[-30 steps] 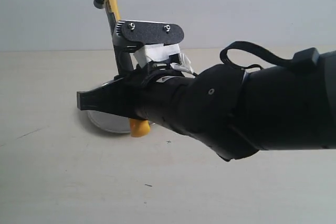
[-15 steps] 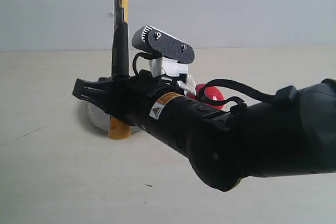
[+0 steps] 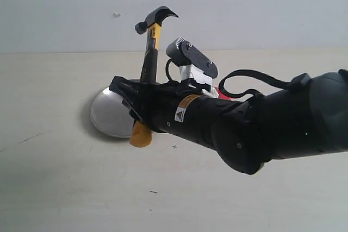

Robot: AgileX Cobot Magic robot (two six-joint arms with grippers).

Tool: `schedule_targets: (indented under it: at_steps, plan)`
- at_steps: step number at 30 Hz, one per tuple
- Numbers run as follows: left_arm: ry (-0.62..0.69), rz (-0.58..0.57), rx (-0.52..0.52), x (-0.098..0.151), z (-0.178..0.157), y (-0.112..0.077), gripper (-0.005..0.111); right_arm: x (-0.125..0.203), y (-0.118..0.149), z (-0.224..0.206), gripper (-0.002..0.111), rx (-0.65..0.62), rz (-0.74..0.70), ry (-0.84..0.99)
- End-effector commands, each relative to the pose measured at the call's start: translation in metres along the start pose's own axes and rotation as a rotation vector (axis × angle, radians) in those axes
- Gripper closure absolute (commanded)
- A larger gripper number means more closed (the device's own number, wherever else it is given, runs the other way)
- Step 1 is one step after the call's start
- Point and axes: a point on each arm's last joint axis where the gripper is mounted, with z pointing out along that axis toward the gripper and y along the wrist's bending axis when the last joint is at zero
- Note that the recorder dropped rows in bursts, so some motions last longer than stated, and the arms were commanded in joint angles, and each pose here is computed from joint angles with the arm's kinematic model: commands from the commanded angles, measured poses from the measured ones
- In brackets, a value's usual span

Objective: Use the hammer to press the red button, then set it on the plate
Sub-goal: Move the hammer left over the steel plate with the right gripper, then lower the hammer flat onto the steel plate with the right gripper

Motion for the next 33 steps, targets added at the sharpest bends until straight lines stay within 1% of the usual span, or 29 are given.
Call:
schedule_targets:
  at_steps: [1, 5, 7, 12, 14, 17, 23, 28, 33]
  plan:
    - [0.003, -0.005, 0.005, 0.001, 0.000, 0.000, 0.107, 0.000, 0.002, 0.015, 0.108, -0.117, 0.011, -0.036]
    - [0.003, -0.005, 0.005, 0.001, 0.000, 0.000, 0.107, -0.003, -0.003, 0.038, 0.108, -0.157, 0.020, 0.040]
    - [0.003, -0.005, 0.005, 0.001, 0.000, 0.000, 0.107, -0.007, -0.002, 0.047, 0.108, -0.169, 0.029, 0.040]
    - [0.003, -0.005, 0.005, 0.001, 0.000, 0.000, 0.107, -0.014, -0.012, 0.067, 0.108, -0.135, 0.074, 0.042]
    - [0.003, -0.005, 0.005, 0.001, 0.000, 0.000, 0.107, -0.013, -0.017, 0.076, 0.108, -0.136, 0.113, 0.073]
    - [0.003, -0.005, 0.005, 0.001, 0.000, 0.000, 0.107, -0.010, -0.021, 0.086, 0.108, -0.144, 0.122, 0.109]
    - [0.003, -0.005, 0.005, 0.001, 0.000, 0.000, 0.107, -0.005, -0.029, 0.106, 0.108, -0.133, 0.169, 0.113]
    - [0.003, -0.005, 0.005, 0.001, 0.000, 0.000, 0.107, -0.006, -0.031, 0.113, 0.108, -0.134, 0.189, 0.110]
    - [0.003, -0.005, 0.005, 0.001, 0.000, 0.000, 0.107, -0.003, -0.037, 0.117, 0.108, -0.092, 0.204, 0.113]
